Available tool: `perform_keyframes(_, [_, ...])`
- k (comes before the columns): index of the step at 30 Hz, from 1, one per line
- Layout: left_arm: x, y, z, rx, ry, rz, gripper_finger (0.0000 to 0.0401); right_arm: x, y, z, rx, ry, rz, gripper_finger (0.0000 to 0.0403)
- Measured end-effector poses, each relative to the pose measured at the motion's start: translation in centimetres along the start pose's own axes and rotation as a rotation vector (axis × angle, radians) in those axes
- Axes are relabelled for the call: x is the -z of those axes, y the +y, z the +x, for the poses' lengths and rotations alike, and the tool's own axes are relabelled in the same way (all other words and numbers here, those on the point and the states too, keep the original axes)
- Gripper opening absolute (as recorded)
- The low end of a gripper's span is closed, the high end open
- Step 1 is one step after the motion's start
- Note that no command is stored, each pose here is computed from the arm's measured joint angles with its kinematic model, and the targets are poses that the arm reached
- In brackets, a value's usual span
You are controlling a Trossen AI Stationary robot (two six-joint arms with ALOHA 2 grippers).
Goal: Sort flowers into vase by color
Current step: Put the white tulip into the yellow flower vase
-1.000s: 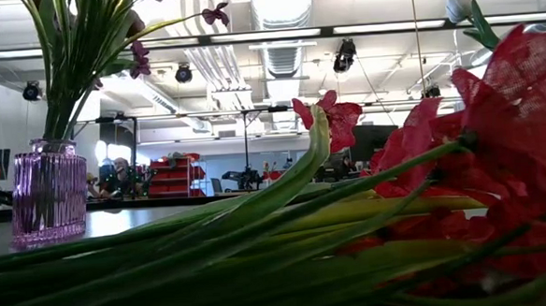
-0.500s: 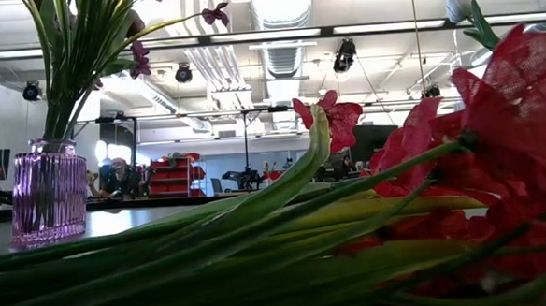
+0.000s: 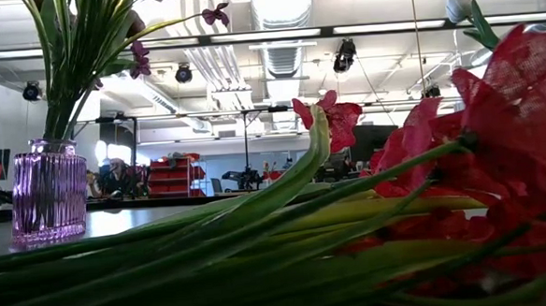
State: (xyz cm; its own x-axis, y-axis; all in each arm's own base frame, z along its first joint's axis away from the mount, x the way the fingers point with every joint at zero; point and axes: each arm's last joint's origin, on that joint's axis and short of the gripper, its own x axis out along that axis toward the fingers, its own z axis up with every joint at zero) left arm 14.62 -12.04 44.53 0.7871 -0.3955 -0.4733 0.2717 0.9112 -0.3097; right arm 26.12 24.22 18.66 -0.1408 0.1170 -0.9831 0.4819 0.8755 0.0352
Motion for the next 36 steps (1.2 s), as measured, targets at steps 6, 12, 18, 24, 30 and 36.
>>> perform_keyframes(6, [0.9, -1.3, 1.2, 0.016, 0.079, -0.025, 0.0248, -0.2, -1.5, 3.6, 0.046, -0.035, 0.07, 0.03])
perform_keyframes(12, [1.1, -1.6, 2.1, 0.005, 0.103, -0.045, 0.0248, -0.3, -2.3, 4.6, 0.067, -0.056, 0.04, 0.0201])
perform_keyframes(18, [0.9, -1.6, 2.0, -0.032, 0.068, -0.065, 0.0248, -1.1, -2.1, 4.7, 0.004, -0.119, 0.029, 0.0067])
perform_keyframes(24, [0.4, -0.9, 0.2, -0.072, -0.033, -0.124, 0.0248, -2.6, -3.8, -0.4, 0.048, -0.535, 0.139, 0.0015])
perform_keyframes(30, [-0.4, -0.4, -1.1, -0.181, -0.191, -0.15, 0.0248, -0.1, -9.9, -10.2, 0.142, -0.956, 0.211, 0.0013])
perform_keyframes(36, [-0.6, -0.3, -0.8, -0.287, -0.259, -0.158, 0.0248, 4.9, -17.1, -16.7, 0.095, -1.15, 0.134, 0.0013])
